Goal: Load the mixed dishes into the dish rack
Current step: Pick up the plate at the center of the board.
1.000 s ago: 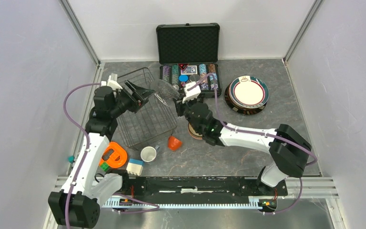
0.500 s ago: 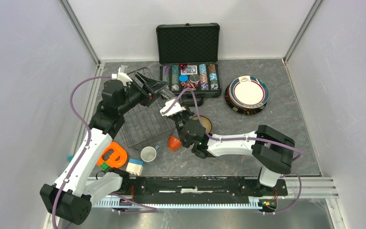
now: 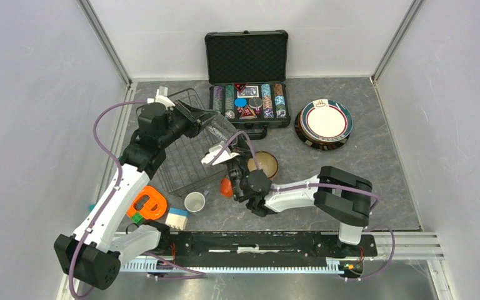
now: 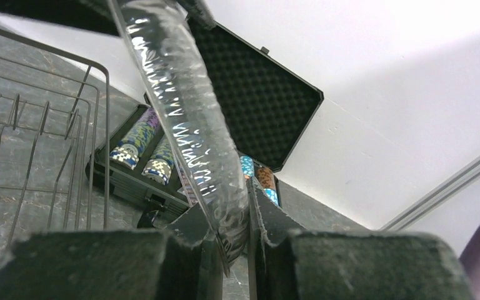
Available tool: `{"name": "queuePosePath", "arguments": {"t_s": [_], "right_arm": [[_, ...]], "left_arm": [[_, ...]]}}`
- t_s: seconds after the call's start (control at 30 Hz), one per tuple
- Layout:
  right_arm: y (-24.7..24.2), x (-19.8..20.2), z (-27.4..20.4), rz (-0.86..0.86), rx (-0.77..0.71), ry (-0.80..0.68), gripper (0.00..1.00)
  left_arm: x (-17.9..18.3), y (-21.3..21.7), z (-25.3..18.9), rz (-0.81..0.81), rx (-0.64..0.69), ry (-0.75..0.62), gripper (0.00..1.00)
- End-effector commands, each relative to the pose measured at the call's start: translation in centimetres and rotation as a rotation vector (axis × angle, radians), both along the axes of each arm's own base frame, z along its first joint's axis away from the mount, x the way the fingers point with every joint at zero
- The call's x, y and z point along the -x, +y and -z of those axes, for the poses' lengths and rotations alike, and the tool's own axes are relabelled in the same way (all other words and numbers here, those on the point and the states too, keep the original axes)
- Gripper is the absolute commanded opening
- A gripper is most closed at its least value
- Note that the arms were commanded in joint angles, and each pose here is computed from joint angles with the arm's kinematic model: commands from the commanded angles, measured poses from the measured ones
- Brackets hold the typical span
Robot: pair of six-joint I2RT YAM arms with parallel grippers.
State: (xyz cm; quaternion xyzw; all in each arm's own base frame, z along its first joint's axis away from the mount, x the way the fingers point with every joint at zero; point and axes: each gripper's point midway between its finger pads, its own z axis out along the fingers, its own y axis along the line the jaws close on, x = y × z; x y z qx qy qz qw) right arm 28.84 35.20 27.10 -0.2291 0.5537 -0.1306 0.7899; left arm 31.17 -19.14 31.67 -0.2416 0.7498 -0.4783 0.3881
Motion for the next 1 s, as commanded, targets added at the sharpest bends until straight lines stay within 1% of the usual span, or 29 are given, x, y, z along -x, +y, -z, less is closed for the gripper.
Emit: {"name": "queuePosePath", "arguments": {"t_s": [0.0, 0.03, 0.07, 0.1, 0.17, 0.2, 0.27, 0.37, 0.43, 0.5, 0.57, 0.77, 0.87, 0.97], "right_arm": [[-0.3, 0.8, -1.9, -0.005, -0.068, -0.056, 0.00], [-0.3, 1.0, -1.9, -0.008, -0.070, -0.056, 0.00], [-0.3, 1.0, -1.9, -0.007, -0.072, -0.054, 0.03], [-0.3, 1.1, -1.8, -0.004, -0.076, -0.050, 0.13], [-0.2, 1.3, -1.7, -0.012, -0.066, -0.039, 0.51], [0.0, 1.4, -1.4, -0.027, -0.053, -0.027, 0.58], [0.4, 1.6, -1.2, -0.077, -0.084, 0.007, 0.65], [0.7, 2.1, -0.9, -0.146, -0.117, 0.047, 0.81], [0.8, 2.3, -0.5, -0.173, -0.129, 0.084, 0.89], [0.9, 2.7, -0.1, -0.208, -0.137, 0.121, 0.94], [0.9, 3.1, 0.2, -0.250, -0.150, 0.160, 0.95], [1.1, 4.8, 0.7, -0.387, -0.175, 0.248, 0.96], [0.9, 5.1, 0.7, -0.406, -0.184, 0.278, 0.97], [0.3, 5.1, 0.5, -0.417, -0.202, 0.304, 0.97]], "left_arm": [[-0.3, 0.2, -1.7, -0.016, -0.020, -0.057, 0.15], [-0.4, 0.3, -1.5, -0.017, -0.024, -0.055, 0.08], [-0.3, 0.3, -1.4, -0.015, -0.026, -0.054, 0.03], [-0.3, 0.3, -1.2, -0.017, -0.030, -0.053, 0.02], [-0.5, 0.5, -0.9, -0.029, -0.046, -0.056, 0.02], [-0.6, 0.6, -0.8, -0.033, -0.052, -0.062, 0.02], [-0.7, 0.9, -0.7, -0.041, -0.071, -0.073, 0.02], [-1.0, 1.2, -0.6, -0.053, -0.092, -0.086, 0.02], [-1.2, 1.4, -0.6, -0.061, -0.115, -0.100, 0.02], [-1.4, 1.9, -0.6, -0.067, -0.148, -0.120, 0.02], [-1.6, 2.8, -0.7, -0.089, -0.192, -0.131, 0.02], [-2.8, 6.8, 0.3, -0.150, -0.303, -0.117, 0.02], [-3.5, 9.3, 1.0, -0.181, -0.339, -0.099, 0.02], [-4.2, 12.0, 1.6, -0.215, -0.418, -0.076, 0.02]]}}
